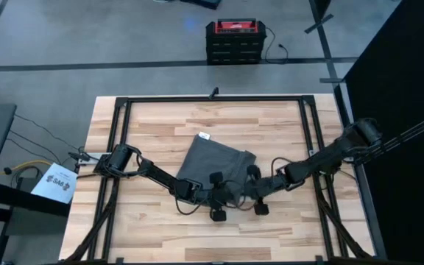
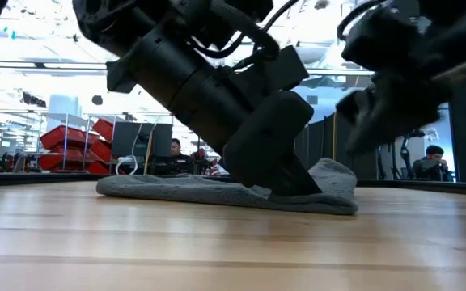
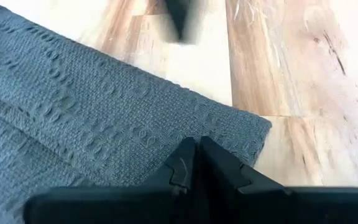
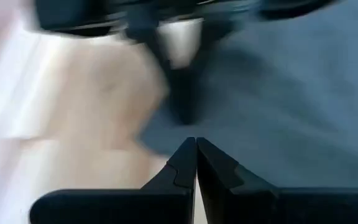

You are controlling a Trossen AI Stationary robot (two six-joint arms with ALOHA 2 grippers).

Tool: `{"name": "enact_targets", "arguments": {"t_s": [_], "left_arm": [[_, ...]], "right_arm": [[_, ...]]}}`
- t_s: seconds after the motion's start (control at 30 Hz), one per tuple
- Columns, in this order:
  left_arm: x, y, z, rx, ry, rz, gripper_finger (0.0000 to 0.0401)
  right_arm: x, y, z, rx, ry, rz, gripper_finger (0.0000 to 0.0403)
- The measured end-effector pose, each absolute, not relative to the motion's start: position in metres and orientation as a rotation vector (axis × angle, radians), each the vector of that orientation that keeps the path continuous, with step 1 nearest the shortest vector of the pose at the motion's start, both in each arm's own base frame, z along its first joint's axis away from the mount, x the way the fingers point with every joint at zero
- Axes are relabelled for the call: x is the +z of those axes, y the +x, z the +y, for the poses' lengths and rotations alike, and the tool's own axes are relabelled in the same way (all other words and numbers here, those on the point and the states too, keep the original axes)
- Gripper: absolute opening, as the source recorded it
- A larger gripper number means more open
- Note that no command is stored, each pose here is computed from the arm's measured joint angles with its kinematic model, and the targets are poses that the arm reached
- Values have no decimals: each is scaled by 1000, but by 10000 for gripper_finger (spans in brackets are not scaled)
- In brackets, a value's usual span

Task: Roll towel
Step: Roll the gray towel

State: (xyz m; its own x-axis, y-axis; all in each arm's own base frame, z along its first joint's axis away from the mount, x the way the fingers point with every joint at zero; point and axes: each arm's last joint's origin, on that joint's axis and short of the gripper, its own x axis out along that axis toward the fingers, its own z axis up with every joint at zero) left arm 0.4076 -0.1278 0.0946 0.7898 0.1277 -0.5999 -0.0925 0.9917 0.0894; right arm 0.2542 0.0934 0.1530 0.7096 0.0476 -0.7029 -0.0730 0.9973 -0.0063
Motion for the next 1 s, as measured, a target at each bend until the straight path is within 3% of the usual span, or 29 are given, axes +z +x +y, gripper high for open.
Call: {"name": "enact_targets", "arguments": {"t_s": [0.13, 0.27, 0.47, 0.77, 1.0], "left_arm": [[91, 404, -128, 116, 42, 627, 15], [90, 402, -131, 113, 47, 629, 15], [89, 399, -137, 103, 57, 642, 15], [86, 393, -146, 81, 22, 681, 15], [85, 393, -146, 82, 17, 687, 15]], "right_arm": [[158, 255, 73, -21, -49, 749, 0], [132, 260, 54, -97, -58, 846, 0], [103, 280, 44, -136, -50, 825, 0], [137, 277, 16, -228, -139, 735, 0], [115, 268, -8, -308, -103, 727, 0]]}}
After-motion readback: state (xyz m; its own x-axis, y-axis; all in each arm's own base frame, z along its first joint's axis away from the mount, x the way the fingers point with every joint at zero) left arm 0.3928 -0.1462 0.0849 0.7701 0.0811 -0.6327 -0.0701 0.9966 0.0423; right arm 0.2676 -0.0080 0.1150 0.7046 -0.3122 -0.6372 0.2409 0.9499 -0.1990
